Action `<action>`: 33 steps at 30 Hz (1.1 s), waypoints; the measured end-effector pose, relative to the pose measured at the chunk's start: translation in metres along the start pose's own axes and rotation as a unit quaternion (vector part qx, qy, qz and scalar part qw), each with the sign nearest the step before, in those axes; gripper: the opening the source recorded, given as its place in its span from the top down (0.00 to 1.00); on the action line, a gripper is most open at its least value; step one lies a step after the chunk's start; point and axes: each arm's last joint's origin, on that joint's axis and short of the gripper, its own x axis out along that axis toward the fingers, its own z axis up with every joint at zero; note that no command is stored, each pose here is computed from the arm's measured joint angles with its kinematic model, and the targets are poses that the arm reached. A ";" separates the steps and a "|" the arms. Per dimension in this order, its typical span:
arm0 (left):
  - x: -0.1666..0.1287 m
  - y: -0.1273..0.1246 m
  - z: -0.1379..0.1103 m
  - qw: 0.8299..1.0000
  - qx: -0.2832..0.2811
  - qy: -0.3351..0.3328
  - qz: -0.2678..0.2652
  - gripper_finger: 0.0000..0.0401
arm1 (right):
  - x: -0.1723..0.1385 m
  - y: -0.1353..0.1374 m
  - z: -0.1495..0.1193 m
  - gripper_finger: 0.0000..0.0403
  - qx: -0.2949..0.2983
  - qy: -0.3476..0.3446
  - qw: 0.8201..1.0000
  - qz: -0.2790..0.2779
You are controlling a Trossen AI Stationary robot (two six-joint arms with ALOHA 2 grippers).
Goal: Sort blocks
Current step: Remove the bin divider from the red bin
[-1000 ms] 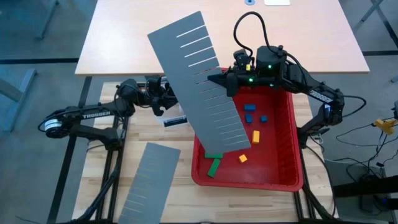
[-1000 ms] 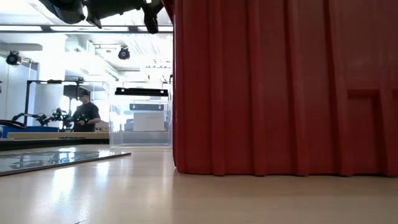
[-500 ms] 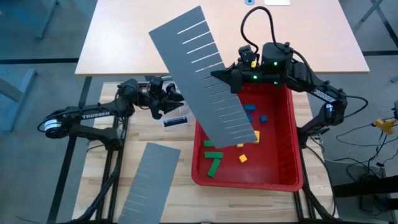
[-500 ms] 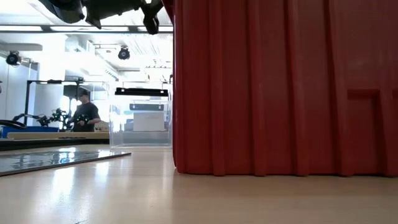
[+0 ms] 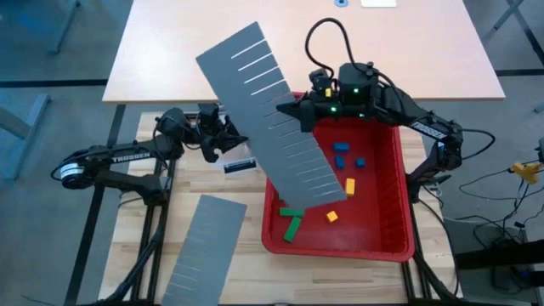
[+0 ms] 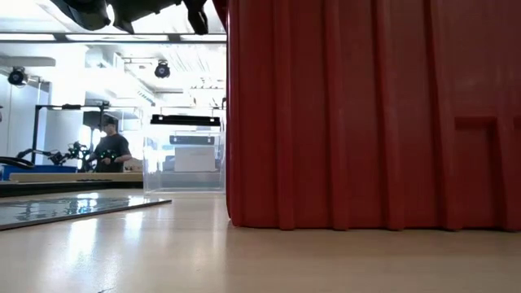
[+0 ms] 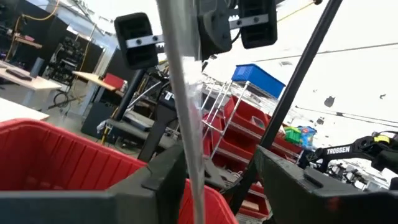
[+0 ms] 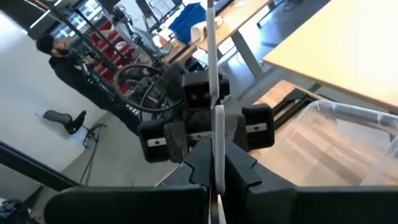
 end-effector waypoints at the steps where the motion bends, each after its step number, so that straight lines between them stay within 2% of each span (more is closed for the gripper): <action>1: 0.000 0.000 0.000 1.000 0.000 0.000 0.000 0.62 | 0.002 -0.001 -0.001 1.00 0.000 0.003 1.000 0.000; 3: 0.000 0.000 0.000 1.000 0.002 0.000 0.000 0.71 | 0.002 -0.001 -0.001 1.00 0.000 0.004 1.000 0.000; 6: 0.000 0.000 0.000 1.000 0.021 0.006 -0.008 0.91 | 0.002 -0.001 -0.001 1.00 -0.004 0.003 1.000 0.001; 9: 0.000 -0.001 -0.001 1.000 0.024 0.013 -0.016 0.99 | 0.000 0.000 0.000 1.00 -0.017 0.001 1.000 0.003; 17: -0.008 -0.014 0.010 0.999 0.010 0.001 -0.033 1.00 | -0.006 0.003 0.001 0.99 -0.070 0.001 0.997 0.018; 23: -0.022 -0.037 0.023 0.998 -0.005 -0.008 -0.064 1.00 | -0.021 0.014 0.014 0.87 -0.105 -0.026 0.993 0.041; 29: -0.048 -0.071 0.042 0.996 -0.002 -0.021 -0.091 1.00 | -0.029 0.014 0.021 0.76 -0.128 -0.055 0.990 0.002; 33: -0.064 -0.096 0.060 0.997 -0.004 -0.018 -0.071 1.00 | -0.037 0.012 0.025 0.71 -0.133 -0.070 0.988 -0.018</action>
